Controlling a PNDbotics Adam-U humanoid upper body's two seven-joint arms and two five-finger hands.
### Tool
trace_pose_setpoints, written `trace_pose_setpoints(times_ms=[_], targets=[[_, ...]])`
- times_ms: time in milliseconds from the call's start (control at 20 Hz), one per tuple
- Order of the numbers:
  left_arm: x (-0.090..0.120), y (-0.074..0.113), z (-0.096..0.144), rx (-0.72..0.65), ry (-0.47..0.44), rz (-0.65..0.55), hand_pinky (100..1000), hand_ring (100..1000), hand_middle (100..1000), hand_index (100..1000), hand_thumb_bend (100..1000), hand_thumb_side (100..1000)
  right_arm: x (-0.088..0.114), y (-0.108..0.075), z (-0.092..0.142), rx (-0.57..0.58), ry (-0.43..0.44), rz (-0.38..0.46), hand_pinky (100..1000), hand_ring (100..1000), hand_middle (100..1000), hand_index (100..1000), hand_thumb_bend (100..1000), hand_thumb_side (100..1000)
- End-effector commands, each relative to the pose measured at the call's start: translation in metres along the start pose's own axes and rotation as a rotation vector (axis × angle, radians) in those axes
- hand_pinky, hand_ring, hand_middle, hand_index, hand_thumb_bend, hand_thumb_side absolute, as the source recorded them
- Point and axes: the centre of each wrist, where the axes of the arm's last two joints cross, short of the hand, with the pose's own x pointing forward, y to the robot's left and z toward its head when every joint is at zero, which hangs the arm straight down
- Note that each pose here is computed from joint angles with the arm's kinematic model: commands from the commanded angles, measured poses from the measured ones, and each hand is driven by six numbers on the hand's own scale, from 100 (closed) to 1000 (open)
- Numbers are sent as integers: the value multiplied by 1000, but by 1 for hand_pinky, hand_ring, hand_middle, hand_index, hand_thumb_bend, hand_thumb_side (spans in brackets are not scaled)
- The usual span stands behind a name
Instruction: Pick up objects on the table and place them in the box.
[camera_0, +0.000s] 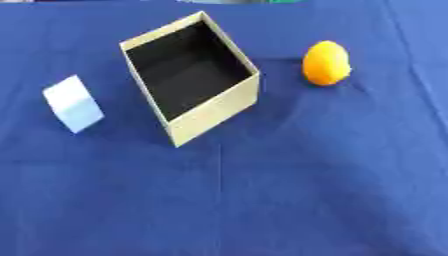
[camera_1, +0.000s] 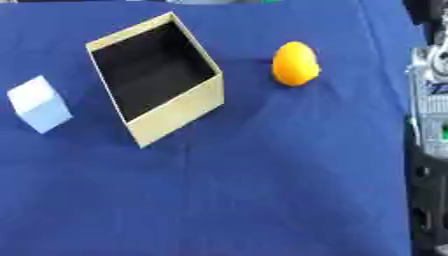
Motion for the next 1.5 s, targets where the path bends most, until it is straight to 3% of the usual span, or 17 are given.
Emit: trace_pose_setpoints(times_ms=[50, 550, 800, 1150, 1500], targets=[[6, 1, -6, -12, -29, -4, 726, 578, 577, 803, 372, 1000, 4, -3, -17, 45, -33, 77, 876, 936, 718, 944, 100, 767], [7, 5, -4, -32, -17, -21, 726, 579, 577, 803, 371, 1000, -19, 38, -83, 323, 21, 481, 859, 932, 813, 926, 100, 895], [7, 6, -2, -38, -11, -27, 726, 579, 577, 803, 370, 1000, -27, 60, -100, 435, 52, 617, 855, 927, 835, 922, 100, 957], [7, 6, -1, -42, -5, -29, 726, 578, 576, 802, 368, 1000, -30, 82, -113, 608, 58, 700, 857, 934, 860, 926, 100, 1000], [7, 7, -1, -45, -4, -34, 726, 578, 576, 802, 367, 1000, -36, 78, -116, 690, 68, 725, 863, 947, 873, 933, 100, 1000]])
